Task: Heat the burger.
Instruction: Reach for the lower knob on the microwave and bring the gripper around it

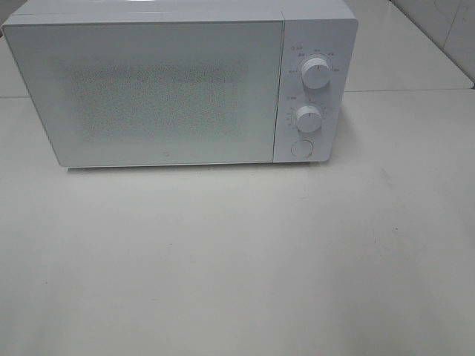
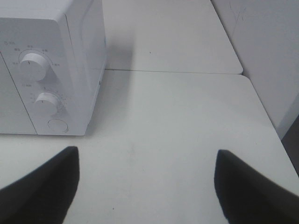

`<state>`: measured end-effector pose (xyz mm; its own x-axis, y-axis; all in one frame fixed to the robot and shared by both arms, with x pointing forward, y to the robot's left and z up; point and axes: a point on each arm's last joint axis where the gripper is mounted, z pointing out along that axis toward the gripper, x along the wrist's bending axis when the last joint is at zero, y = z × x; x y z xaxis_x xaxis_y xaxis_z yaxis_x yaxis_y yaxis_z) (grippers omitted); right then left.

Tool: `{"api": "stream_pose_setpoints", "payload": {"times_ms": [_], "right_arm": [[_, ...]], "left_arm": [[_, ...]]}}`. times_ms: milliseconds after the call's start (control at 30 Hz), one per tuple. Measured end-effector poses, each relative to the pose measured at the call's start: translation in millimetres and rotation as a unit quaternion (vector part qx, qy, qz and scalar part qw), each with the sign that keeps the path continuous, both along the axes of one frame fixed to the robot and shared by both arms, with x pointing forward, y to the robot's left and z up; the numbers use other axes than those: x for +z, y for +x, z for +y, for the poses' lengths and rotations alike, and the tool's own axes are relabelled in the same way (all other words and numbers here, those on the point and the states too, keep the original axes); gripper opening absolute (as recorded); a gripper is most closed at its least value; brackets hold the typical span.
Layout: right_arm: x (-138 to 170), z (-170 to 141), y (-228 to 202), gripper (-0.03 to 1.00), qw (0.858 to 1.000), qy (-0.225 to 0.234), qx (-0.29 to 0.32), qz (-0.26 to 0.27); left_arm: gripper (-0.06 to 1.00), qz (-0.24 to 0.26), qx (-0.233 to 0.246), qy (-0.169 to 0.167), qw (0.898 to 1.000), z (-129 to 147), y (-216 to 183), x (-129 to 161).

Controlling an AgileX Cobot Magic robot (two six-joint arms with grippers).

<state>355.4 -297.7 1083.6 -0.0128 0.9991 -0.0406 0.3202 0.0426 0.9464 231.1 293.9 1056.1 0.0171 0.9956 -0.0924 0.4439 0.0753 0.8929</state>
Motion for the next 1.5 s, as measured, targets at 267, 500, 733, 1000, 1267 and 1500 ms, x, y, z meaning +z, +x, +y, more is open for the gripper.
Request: {"api": "stream_pose_setpoints", "payload": {"times_ms": [267, 500, 733, 1000, 1267, 1500], "right_arm": [[-5.2, 2.0, 28.1, 0.77, 1.000, 0.000, 0.006, -0.005], [-12.9, 4.6, 59.8, 0.77, 1.000, -0.002, 0.016, -0.025], [-23.9, 7.1, 87.5, 0.77, 0.999, 0.000, 0.025, -0.044], [-48.7, 10.5, 127.0, 0.77, 0.996, 0.003, 0.036, -0.079], [-82.3, 19.9, 135.6, 0.77, 0.994, 0.003, 0.020, -0.106], [-106.2, 43.5, 131.3, 0.77, 0.993, -0.032, -0.006, -0.115]], "left_arm": [[0.97, 0.000, 0.000, 0.000, 1.000, 0.0, 0.0, 0.0], [0.97, 0.000, 0.000, 0.000, 1.000, 0.0, 0.0, 0.0], [0.97, 0.000, 0.000, 0.000, 1.000, 0.0, 0.0, 0.0], [0.97, 0.000, 0.000, 0.000, 1.000, 0.0, 0.0, 0.0], [0.97, 0.000, 0.000, 0.000, 1.000, 0.0, 0.0, 0.0], [0.97, 0.000, 0.000, 0.000, 1.000, 0.0, 0.0, 0.0]]}}
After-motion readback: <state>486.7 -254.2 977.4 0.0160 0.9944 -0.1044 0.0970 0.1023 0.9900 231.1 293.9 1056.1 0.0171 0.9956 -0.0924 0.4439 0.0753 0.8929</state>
